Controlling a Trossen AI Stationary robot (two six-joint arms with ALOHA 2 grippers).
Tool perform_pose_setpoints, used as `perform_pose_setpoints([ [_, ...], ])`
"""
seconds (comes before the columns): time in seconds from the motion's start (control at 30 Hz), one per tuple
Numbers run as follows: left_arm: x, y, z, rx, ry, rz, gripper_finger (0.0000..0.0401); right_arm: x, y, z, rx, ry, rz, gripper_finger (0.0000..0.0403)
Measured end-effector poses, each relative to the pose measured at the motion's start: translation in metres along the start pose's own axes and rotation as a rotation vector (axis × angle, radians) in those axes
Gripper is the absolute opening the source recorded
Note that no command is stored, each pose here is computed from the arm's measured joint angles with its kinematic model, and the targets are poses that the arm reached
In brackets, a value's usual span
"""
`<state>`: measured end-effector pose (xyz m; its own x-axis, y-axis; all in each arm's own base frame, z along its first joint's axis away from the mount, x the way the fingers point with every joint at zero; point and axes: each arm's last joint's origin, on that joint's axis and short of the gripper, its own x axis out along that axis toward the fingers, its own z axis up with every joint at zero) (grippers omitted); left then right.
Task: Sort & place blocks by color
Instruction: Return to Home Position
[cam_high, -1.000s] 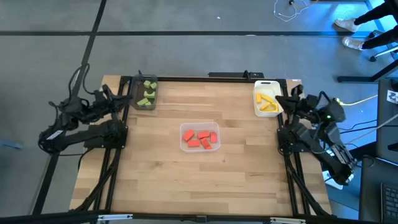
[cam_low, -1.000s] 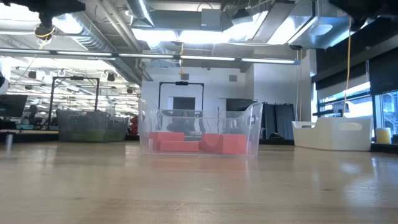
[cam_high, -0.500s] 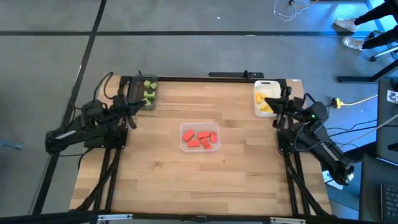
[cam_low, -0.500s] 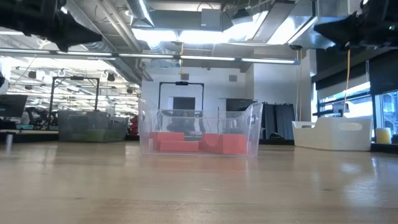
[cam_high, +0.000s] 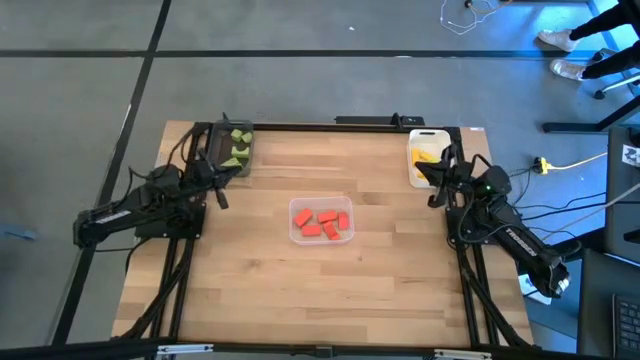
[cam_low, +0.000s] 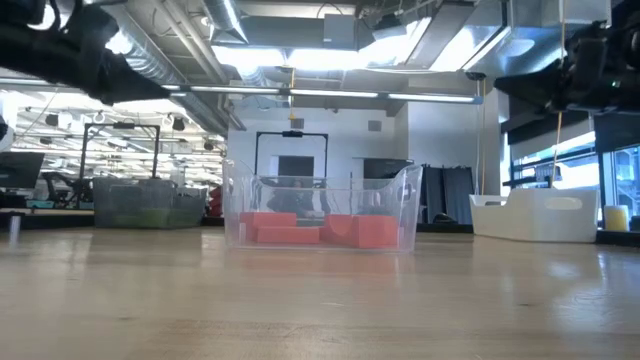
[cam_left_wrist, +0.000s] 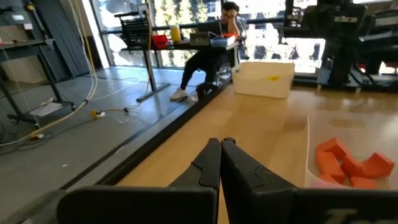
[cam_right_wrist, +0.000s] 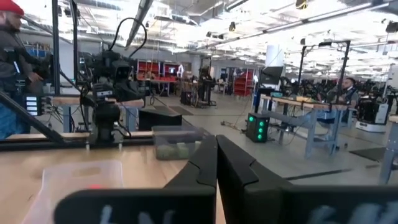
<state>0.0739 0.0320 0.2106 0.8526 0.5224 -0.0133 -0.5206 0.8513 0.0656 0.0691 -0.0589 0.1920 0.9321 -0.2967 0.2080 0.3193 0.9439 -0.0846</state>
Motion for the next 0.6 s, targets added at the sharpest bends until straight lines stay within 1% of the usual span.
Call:
perform_pose_setpoints([
  [0.03, 0.001, -0.001, -0.003, 0.001, 0.007, -0.012, 0.0000, 0.000, 0.000, -0.004, 0.000, -0.004, 0.001, 0.0000],
  [0.13, 0.005, -0.004, -0.015, 0.009, 0.044, -0.058, 0.0000, 0.000, 0.000, -0.004, 0.001, 0.001, 0.008, 0.0000],
  [0.23, 0.008, -0.006, -0.028, 0.008, 0.079, -0.078, 0.0000, 0.000, 0.001, -0.004, 0.002, 0.001, 0.027, 0.0000],
  [0.33, 0.011, -0.007, -0.039, -0.019, 0.112, -0.088, 0.0000, 0.000, 0.001, -0.004, 0.028, 0.003, 0.028, 0.0000],
  [0.4, 0.011, -0.007, -0.038, -0.032, 0.090, -0.090, 0.0000, 0.000, 0.001, -0.005, 0.031, 0.007, 0.028, 0.0000],
  [0.5, 0.012, -0.008, -0.039, -0.015, 0.070, -0.108, 0.0000, 0.000, 0.001, -0.007, 0.043, 0.029, 0.025, 0.0000],
  [0.6, 0.012, -0.008, -0.038, 0.003, 0.066, -0.097, 0.0000, 0.000, 0.000, -0.010, 0.066, 0.058, 0.024, 0.0000],
])
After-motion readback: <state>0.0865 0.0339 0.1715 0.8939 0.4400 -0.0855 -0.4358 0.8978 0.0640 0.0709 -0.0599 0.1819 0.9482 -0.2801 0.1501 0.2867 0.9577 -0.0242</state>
